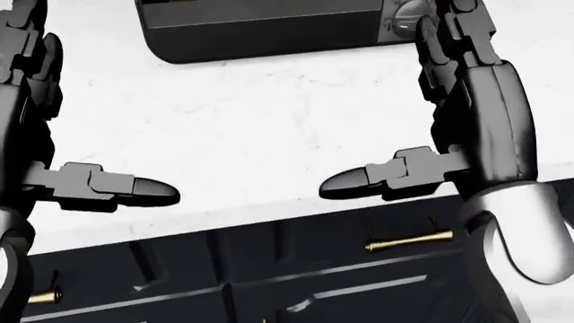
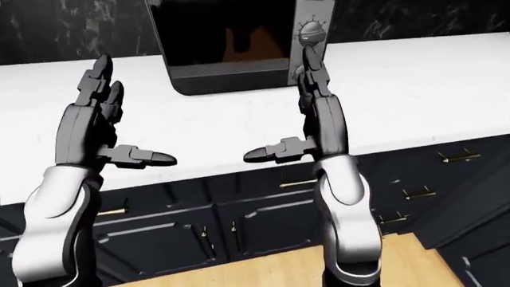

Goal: Open the toaster oven door.

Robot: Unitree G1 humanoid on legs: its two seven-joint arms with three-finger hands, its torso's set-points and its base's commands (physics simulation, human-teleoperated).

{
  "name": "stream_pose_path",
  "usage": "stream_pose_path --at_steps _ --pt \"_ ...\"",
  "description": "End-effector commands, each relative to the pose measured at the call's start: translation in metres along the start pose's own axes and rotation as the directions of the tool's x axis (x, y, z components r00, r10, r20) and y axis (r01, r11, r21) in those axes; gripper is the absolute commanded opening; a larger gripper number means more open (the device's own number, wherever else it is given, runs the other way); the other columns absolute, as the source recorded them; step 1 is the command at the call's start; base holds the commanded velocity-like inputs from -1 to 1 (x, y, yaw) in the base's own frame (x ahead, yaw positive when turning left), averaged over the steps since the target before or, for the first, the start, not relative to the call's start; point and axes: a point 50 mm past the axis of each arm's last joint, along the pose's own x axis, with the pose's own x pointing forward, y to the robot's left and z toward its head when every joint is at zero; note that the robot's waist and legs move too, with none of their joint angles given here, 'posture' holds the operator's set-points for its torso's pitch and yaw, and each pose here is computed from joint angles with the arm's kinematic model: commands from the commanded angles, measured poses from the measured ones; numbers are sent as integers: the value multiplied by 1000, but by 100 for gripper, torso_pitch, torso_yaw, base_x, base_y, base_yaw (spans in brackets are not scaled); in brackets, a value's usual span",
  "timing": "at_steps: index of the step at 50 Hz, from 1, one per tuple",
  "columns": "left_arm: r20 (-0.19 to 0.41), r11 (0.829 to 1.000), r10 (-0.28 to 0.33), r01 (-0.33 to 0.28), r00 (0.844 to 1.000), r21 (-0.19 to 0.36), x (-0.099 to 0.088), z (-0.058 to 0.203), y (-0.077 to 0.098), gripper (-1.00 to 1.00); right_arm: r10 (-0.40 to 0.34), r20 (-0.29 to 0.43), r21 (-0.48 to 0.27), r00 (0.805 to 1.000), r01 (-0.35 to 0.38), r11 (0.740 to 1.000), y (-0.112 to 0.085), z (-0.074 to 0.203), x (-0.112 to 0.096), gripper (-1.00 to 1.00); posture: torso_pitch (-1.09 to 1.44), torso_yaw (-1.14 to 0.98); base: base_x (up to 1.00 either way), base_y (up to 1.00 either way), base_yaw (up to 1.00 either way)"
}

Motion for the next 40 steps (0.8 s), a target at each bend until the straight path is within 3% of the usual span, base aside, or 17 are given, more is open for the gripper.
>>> stream_pose_path --at_steps 1,5,26,40 --pt "58 1000 8 -9 998 11 0 11 2 100 -13 56 -9 998 13 1000 -2 10 0 100 0 0 1 44 0" --pt "59 1000 7 -8 998 13 0 11 2 100 -25 82 10 996 24 1000 -3 14 0 100 0 0 0 22 0" --pt "60 1000 7 -8 998 10 -1 10 2 100 -9 88 -15 996 10 1000 -2 10 -5 100 0 0 5 28 0" --pt "75 1000 17 -16 997 -10 -1 12 2 100 -27 95 15 995 26 1000 -3 10 -3 100 0 0 6 16 0"
